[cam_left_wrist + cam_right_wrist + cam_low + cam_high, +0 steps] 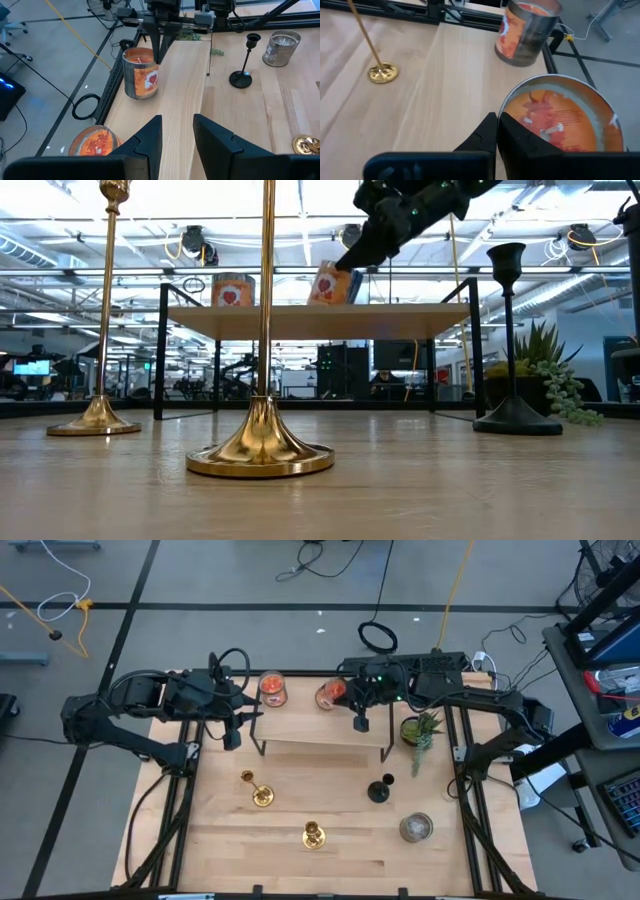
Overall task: Pick & Place candle stick holders
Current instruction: Put the orange scented candle on the shelf
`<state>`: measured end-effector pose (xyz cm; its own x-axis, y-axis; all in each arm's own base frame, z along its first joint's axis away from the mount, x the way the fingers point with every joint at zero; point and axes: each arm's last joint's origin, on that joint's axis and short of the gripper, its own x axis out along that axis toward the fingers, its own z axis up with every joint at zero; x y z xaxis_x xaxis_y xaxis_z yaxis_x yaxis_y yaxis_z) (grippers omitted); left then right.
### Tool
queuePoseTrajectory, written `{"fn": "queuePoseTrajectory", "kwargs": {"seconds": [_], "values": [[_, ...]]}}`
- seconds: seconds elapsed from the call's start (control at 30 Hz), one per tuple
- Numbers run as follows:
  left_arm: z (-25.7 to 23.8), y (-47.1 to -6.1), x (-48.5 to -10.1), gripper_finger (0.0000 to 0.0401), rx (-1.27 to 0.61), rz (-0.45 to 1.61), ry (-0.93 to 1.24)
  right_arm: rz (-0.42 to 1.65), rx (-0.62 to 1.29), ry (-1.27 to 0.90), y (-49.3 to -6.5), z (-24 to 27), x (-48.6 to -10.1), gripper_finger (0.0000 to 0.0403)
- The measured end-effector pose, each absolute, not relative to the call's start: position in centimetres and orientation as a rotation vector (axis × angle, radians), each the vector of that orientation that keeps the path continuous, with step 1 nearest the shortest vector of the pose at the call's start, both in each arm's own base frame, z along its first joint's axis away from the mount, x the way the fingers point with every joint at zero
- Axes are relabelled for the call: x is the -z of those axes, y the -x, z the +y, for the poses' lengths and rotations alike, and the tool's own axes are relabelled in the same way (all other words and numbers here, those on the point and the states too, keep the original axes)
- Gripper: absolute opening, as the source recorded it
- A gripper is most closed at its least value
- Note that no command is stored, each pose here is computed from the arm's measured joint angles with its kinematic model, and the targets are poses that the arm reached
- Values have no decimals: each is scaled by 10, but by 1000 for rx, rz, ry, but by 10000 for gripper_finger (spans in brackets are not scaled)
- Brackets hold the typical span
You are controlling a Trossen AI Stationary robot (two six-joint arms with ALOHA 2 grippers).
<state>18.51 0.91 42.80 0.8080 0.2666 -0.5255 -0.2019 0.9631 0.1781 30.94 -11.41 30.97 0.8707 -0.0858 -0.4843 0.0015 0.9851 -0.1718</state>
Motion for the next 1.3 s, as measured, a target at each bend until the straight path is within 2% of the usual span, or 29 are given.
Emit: {"fn": "queuePoseTrajectory", "kwargs": {"seconds": [0.2,0.67,0.9,1.13,1.3], "values": [[9,-185,-428,117,-250,579,-118,489,51,176,-311,-115,-312,10],[9,-185,-428,117,-251,579,-117,487,41,225,-311,-115,-312,52],[9,-184,-427,118,-251,591,-117,427,50,266,-307,-112,-324,115],[9,-183,-425,118,-249,621,-121,430,70,194,-291,-104,-338,193],[9,-182,-424,117,-249,626,-121,540,277,141,-286,-101,-329,231]]}}
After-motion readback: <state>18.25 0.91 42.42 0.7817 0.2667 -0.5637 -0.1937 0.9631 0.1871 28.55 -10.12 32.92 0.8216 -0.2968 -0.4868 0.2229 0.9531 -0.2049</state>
